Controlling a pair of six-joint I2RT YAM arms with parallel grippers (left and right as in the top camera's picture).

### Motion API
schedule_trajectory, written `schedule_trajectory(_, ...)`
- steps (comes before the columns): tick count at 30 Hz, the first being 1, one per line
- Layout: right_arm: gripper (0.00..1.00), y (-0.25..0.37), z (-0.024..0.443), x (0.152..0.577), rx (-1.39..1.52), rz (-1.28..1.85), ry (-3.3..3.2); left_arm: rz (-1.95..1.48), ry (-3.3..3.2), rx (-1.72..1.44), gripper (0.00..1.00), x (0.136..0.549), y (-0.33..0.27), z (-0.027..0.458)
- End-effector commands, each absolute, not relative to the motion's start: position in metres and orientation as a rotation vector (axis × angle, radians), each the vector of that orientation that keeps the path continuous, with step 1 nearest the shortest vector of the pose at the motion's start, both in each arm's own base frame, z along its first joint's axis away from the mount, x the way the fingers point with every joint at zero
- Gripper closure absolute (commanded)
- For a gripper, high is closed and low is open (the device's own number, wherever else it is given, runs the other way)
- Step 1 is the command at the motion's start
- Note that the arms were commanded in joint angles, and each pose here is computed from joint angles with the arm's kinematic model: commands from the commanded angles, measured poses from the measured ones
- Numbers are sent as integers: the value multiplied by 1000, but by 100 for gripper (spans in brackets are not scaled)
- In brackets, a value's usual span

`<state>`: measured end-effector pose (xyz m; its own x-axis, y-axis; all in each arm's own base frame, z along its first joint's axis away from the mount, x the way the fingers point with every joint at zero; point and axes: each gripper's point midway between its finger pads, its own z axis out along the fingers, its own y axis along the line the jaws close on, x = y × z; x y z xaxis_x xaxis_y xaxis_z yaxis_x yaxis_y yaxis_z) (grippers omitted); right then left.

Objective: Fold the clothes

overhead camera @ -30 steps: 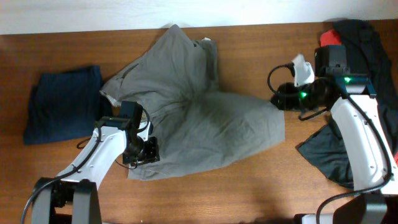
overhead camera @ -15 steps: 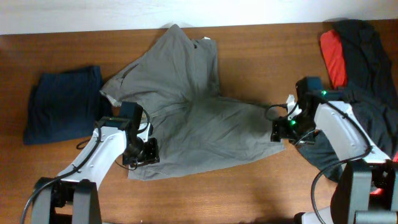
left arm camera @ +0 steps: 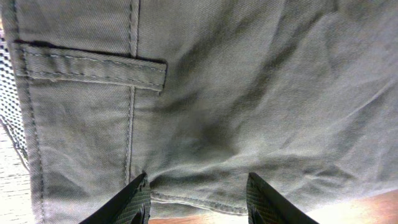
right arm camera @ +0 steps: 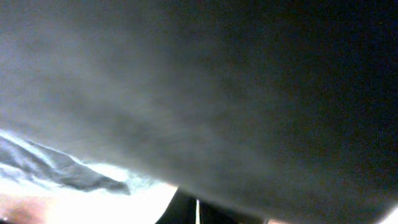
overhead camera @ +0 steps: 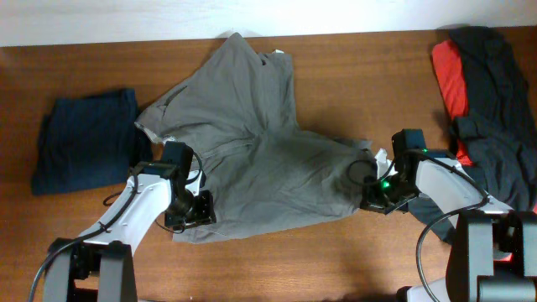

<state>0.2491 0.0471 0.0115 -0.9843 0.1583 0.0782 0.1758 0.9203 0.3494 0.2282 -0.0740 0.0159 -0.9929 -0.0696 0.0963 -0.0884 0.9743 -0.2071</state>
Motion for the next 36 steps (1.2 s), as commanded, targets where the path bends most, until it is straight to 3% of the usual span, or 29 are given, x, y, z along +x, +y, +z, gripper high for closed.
schedule_trajectory(1, 96, 56, 16, 247, -265, -636, -3011, 299, -3026, 112, 50, 223, -72, 14)
schedule_trajectory(3, 96, 57, 26, 247, -264, -642, -3013, 283, -3017, 115, 50, 221, -70, 14)
schedule_trajectory(6, 96, 68, 57, 228, -208, -714, -2915, 175, -3026, 114, 63, 219, -57, 13)
schedule_trajectory(10, 96, 84, 80, 171, -73, -707, -2682, 126, -3038, 211, 63, 224, -45, 12)
schedule_trajectory(13, 96, 78, 74, 167, -126, -588, -2683, 132, -3035, 295, 63, 227, -33, 13)
schedule_trajectory(18, 96, 31, 55, 177, -528, -118, -2739, 156, -3035, 468, 63, 236, -8, 17)
schedule_trajectory(22, 95, 34, 54, 181, -475, -153, -2760, 230, -3057, 525, 63, 249, 0, 25)
schedule_trajectory(24, 90, 43, 56, 184, -324, -263, -2791, 350, -3103, 489, 63, 268, -9, 38)
schedule_trajectory(30, 82, 46, 73, 203, -305, -323, -2920, 513, -3295, 417, 61, 330, -23, 87)
schedule_trajectory(33, 59, 47, 96, 225, -290, -383, -3105, 606, -3462, 307, 56, 371, -39, 110)
schedule_trajectory(36, 52, 48, 108, 245, -271, -425, -3231, 659, -3555, 199, 55, 394, -57, 117)
